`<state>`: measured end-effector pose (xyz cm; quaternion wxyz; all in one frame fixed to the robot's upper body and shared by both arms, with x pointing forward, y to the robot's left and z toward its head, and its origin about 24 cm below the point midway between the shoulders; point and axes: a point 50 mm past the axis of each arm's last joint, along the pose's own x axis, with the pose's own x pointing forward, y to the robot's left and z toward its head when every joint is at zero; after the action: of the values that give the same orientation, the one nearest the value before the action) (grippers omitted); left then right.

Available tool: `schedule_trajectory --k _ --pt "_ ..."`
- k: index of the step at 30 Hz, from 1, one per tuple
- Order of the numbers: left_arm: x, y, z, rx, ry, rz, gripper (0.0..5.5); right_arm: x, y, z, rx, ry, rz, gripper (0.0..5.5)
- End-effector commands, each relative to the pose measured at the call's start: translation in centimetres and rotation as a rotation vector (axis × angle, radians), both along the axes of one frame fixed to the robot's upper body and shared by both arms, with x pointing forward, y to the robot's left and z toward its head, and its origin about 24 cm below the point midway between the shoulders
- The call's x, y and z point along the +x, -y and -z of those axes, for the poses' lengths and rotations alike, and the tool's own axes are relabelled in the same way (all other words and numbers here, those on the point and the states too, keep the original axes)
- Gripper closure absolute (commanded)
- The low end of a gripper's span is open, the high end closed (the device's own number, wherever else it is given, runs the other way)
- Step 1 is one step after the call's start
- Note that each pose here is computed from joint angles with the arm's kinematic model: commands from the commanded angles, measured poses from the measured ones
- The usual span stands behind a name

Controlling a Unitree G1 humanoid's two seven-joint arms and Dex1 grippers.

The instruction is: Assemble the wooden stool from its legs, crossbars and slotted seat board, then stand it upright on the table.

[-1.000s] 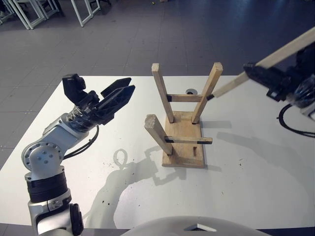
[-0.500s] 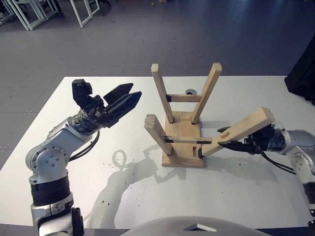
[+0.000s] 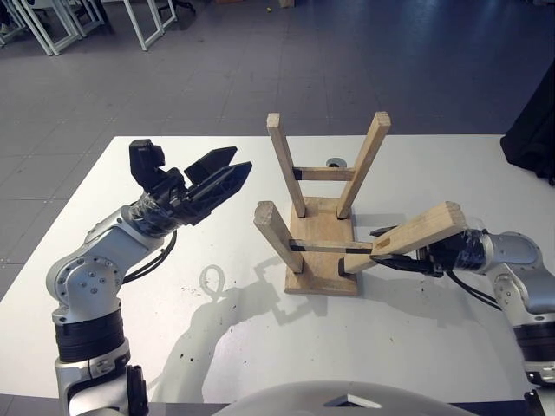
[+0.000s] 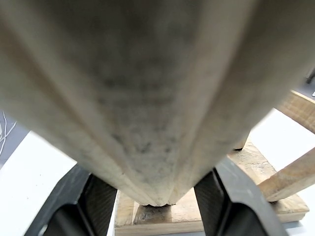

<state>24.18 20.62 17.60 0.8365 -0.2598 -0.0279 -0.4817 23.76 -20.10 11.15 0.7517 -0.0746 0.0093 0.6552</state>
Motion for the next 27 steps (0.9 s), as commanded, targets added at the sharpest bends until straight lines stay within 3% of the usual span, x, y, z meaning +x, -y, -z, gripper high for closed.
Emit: schedule_trajectory --k 1,13,20,27 --pt "-0.1 0.1 -0.1 0.023 0.000 -0.003 0.02 0.6 0.7 -0.7 -0.066 0.001 -0.007 3.47" --pt "0.0 0.4 0.0 0.041 -0.004 -0.010 0.02 -1.1 -0.9 1.7 -0.162 0.008 -0.049 3.47" --pt "-0.2 0.5 0.2 0.040 -0.003 -0.023 0.02 0.8 -1.4 1.4 -0.210 -0.079 0.099 3.47" --pt "0.2 -0.3 -0.9 0.096 0.041 -0.144 0.02 1.2 -2.8 0.9 -0.229 -0.042 0.158 3.47"
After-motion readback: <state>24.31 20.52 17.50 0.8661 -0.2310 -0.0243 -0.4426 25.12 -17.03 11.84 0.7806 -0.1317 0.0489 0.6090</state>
